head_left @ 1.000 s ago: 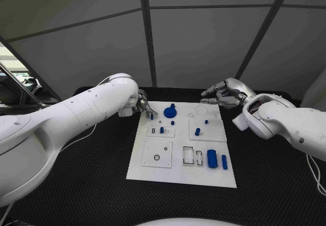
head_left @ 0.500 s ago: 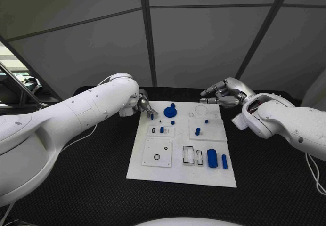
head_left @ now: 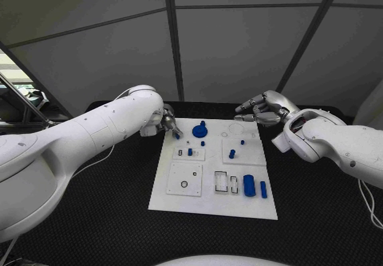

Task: Assemble the parts on the task board

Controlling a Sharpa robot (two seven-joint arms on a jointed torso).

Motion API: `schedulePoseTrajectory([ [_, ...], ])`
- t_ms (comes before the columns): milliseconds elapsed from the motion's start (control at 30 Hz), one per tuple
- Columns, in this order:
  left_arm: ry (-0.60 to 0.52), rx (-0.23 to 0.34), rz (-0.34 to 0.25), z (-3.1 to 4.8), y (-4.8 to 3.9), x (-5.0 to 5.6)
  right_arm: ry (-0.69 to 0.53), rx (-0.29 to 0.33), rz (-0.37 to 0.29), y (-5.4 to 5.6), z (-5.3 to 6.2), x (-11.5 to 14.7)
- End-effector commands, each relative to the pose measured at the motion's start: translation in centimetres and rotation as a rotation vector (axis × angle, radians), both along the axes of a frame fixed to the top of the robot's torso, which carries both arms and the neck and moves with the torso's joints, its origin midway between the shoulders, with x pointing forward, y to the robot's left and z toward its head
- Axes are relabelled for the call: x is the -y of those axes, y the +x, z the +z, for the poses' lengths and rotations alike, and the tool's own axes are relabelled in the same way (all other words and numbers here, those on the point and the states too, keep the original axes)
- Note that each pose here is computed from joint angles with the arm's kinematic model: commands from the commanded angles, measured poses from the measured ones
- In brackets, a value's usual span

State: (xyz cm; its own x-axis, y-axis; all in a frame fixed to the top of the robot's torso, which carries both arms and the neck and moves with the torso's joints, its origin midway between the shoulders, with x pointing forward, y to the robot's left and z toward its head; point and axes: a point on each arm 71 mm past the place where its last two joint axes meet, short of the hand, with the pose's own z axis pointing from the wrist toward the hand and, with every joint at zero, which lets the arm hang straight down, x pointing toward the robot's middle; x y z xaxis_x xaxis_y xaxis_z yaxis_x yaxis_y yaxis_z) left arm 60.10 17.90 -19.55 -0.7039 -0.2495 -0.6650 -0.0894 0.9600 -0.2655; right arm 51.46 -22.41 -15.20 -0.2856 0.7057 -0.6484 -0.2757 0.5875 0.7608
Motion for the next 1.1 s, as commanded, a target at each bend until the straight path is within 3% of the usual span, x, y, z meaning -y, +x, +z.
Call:
schedulePoseTrajectory([
  [33,-0.001,-0.008,-0.019,-0.05,-0.05,0.2,0.001,0.004,0.011,0.0,0.1,-0.1],
  [367,-0.012,0.009,-0.014,0.01,0.02,0.1,0.000,0.003,0.011,0.0,0.1,-0.1],
  [600,-0.080,0.039,0.002,0.56,-0.41,-0.4,-0.001,0.001,0.009,0.0,0.1,0.1],
  [767,-0.130,0.081,0.002,1.37,-1.27,-0.7,-0.003,0.000,0.006,0.0,0.1,0.3],
  [933,-0.170,0.140,-0.008,2.29,-2.71,-0.8,-0.004,-0.001,0.005,0.0,0.1,0.4],
  [1100,-0.174,0.154,-0.028,2.11,-4.54,-1.0,-0.006,-0.001,0.002,0.0,0.1,0.6],
])
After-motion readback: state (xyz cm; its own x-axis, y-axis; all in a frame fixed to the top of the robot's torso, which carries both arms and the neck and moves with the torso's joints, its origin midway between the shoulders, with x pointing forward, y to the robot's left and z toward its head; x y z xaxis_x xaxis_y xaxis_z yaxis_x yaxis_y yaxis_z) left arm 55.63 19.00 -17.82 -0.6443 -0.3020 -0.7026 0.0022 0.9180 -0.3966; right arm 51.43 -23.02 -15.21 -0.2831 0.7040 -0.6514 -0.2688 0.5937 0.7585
